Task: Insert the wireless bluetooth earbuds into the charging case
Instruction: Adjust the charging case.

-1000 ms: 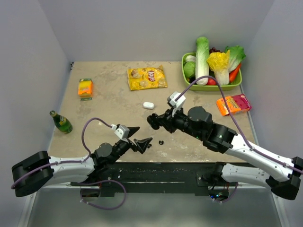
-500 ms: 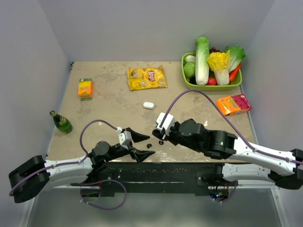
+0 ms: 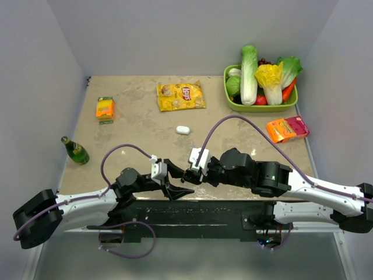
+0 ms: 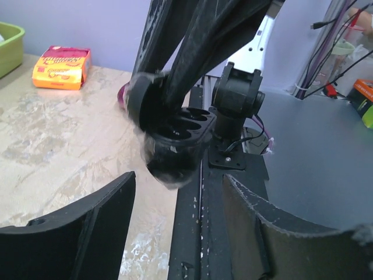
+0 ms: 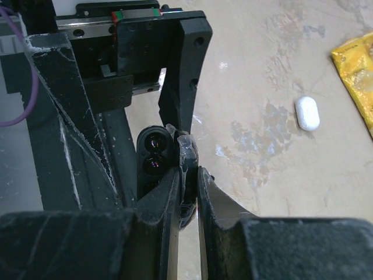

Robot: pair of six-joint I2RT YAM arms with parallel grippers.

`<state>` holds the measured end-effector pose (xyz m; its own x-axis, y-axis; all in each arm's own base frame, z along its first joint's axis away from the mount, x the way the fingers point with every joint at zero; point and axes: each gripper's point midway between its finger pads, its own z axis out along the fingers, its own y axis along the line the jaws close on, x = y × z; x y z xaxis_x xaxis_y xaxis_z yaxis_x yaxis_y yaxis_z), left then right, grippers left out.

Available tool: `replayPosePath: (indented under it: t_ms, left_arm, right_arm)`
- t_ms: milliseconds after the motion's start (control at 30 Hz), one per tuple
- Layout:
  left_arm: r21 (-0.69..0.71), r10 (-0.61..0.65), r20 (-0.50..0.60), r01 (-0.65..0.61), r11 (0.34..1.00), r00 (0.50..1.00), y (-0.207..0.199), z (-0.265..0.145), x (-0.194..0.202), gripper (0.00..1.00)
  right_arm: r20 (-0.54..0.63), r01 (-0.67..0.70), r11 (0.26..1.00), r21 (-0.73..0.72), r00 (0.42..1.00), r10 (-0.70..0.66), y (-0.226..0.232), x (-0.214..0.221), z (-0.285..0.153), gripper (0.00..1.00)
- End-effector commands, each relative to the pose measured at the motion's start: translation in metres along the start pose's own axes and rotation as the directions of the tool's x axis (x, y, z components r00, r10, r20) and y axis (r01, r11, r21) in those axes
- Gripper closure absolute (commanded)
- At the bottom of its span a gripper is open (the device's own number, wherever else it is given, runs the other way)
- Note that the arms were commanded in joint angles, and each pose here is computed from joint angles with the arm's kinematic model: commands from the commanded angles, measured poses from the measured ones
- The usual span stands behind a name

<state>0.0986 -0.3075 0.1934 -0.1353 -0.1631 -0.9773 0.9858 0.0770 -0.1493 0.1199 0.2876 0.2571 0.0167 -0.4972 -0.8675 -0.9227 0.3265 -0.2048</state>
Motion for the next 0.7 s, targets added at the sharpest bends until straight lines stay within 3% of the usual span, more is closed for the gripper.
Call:
replayPosePath:
  t_ms: [0,667]
  left_arm:
    - [0.068,0.043,0.043,-0.045,0.997,0.998,-0.009,0.01,-0.023,0.36]
    - [0.138,0.028,0.132,-0.046,0.989,0.991,-0.024,0.011,-0.049,0.43]
  right_arm:
    - [0.029,0.004,0.999,-0.055,1.0,-0.003,0.009,-0.008,-0.004,1.0]
    - [0.025,-0.009,0.999,-0.041,1.0,0.01,0.009,-0.006,0.002,1.0]
